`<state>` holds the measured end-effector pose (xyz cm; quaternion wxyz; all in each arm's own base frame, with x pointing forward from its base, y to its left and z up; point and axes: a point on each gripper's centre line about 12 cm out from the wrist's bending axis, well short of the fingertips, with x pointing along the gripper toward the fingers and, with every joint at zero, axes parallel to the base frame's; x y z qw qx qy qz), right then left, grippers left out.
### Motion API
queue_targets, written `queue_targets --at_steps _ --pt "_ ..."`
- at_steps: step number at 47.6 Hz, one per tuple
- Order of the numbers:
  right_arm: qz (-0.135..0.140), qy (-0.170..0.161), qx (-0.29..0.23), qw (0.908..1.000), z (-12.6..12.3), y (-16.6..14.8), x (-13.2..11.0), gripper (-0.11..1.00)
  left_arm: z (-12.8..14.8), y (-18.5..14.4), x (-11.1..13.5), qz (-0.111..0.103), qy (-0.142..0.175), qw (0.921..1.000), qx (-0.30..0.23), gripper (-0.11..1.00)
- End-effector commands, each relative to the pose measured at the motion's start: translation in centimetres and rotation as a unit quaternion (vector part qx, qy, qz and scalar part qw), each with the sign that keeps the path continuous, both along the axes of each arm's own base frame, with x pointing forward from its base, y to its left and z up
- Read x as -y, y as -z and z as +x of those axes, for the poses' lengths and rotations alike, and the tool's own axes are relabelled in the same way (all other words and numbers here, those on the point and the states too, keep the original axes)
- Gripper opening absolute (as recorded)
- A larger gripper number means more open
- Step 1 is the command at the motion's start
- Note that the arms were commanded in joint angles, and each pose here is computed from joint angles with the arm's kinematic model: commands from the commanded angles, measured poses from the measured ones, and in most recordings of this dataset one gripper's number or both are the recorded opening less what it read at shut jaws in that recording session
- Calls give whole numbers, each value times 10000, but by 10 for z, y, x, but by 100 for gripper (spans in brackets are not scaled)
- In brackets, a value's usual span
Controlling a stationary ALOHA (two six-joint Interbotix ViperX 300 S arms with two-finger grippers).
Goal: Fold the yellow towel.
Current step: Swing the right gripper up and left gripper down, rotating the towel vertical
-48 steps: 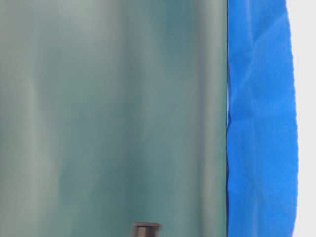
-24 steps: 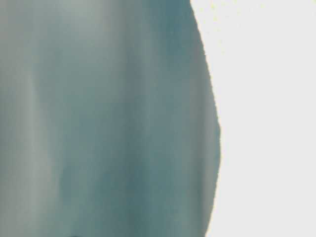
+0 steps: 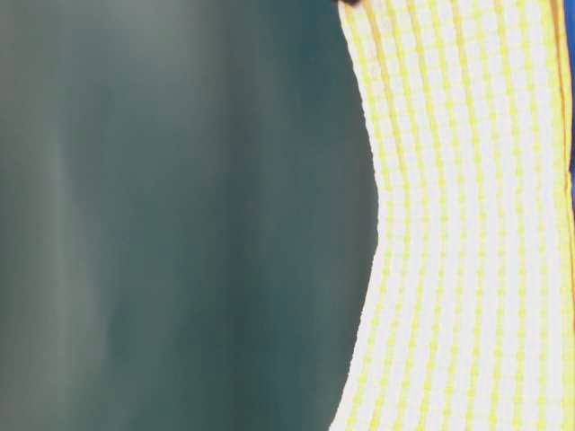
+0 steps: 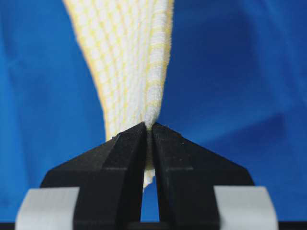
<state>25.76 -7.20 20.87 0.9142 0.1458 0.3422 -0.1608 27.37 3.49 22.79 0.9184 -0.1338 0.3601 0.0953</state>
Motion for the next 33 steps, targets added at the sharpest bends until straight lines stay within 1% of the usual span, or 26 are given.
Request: queue_targets --at_steps 1,6,15,19,33 --pt "-75 192 234 9995 10 -7 14 4 4 -7 4 -60 -6 9998 183 2" --pt "-94 432 284 9986 16 -2 30 4 10 -7 14 -131 115 9994 287 2" --pt "-124 896 264 9956 24 2 65 4 31 -6 44 -120 613 9961 624 2" --pt "-157 1053 267 9940 28 2 80 4 43 -5 54 -121 763 9941 759 2" --pt "-290 1412 324 9890 40 0 119 4 96 -3 80 -137 1060 9898 946 2"
